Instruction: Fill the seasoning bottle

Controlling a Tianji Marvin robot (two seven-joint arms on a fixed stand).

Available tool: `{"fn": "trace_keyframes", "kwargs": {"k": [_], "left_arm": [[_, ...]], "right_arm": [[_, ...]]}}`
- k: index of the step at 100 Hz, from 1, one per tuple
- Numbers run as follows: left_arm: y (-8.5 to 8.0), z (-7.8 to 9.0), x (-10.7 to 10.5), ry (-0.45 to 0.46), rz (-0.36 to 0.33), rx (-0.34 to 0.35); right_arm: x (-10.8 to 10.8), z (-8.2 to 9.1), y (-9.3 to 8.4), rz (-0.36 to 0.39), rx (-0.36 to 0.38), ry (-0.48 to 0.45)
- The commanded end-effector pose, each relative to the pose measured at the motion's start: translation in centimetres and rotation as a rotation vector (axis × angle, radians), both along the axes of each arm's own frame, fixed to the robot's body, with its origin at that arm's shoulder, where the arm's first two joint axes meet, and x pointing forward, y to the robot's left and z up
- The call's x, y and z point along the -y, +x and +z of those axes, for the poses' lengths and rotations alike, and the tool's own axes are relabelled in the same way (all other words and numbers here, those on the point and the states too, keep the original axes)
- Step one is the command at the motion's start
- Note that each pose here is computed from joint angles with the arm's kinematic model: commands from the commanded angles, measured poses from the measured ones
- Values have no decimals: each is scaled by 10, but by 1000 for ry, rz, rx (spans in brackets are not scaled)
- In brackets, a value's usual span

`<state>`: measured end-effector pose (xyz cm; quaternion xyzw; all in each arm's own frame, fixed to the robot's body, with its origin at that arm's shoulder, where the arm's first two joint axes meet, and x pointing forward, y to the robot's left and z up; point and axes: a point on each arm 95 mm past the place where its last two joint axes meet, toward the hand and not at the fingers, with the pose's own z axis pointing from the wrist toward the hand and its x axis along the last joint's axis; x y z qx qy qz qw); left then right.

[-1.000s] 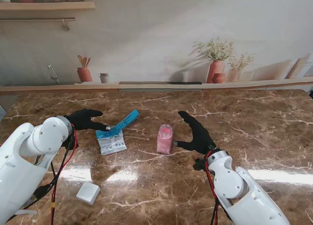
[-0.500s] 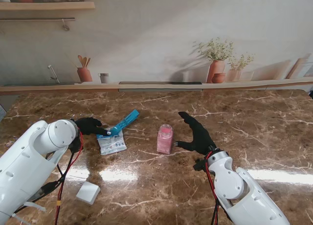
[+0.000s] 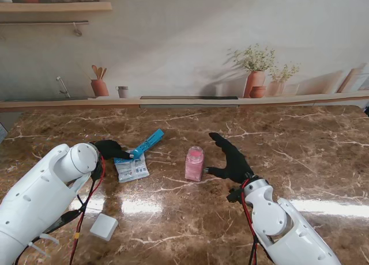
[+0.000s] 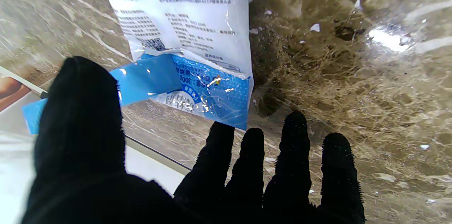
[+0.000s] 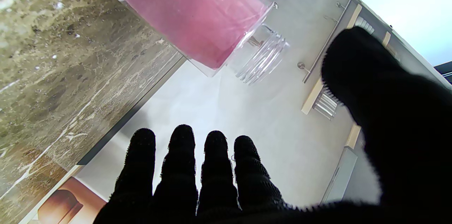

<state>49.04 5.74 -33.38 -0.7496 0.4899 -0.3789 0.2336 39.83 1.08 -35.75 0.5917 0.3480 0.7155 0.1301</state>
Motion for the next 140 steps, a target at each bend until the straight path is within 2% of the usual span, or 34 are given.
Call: {"fn": "trace_keyframes", "kwargs": {"k": [1, 19, 42, 87, 110, 140], "left_arm": [[0, -5, 4, -10, 4, -21], [3, -13, 9, -17, 18, -37], [6, -27, 13, 45, 21, -77], [3, -50, 15, 109, -42, -106], [-1, -57, 16, 63, -46, -134], [-2, -57, 13, 15, -53, -156]], "right_arm": [[-2, -6, -5, 12, -28, -2], [-4, -8, -6, 11, -35, -1], [-6, -9, -7, 13, -43, 2], [-6, -10, -7, 4, -54, 7], [-5, -10, -7, 0, -54, 8], [-4, -8, -6, -6, -44, 4]]}}
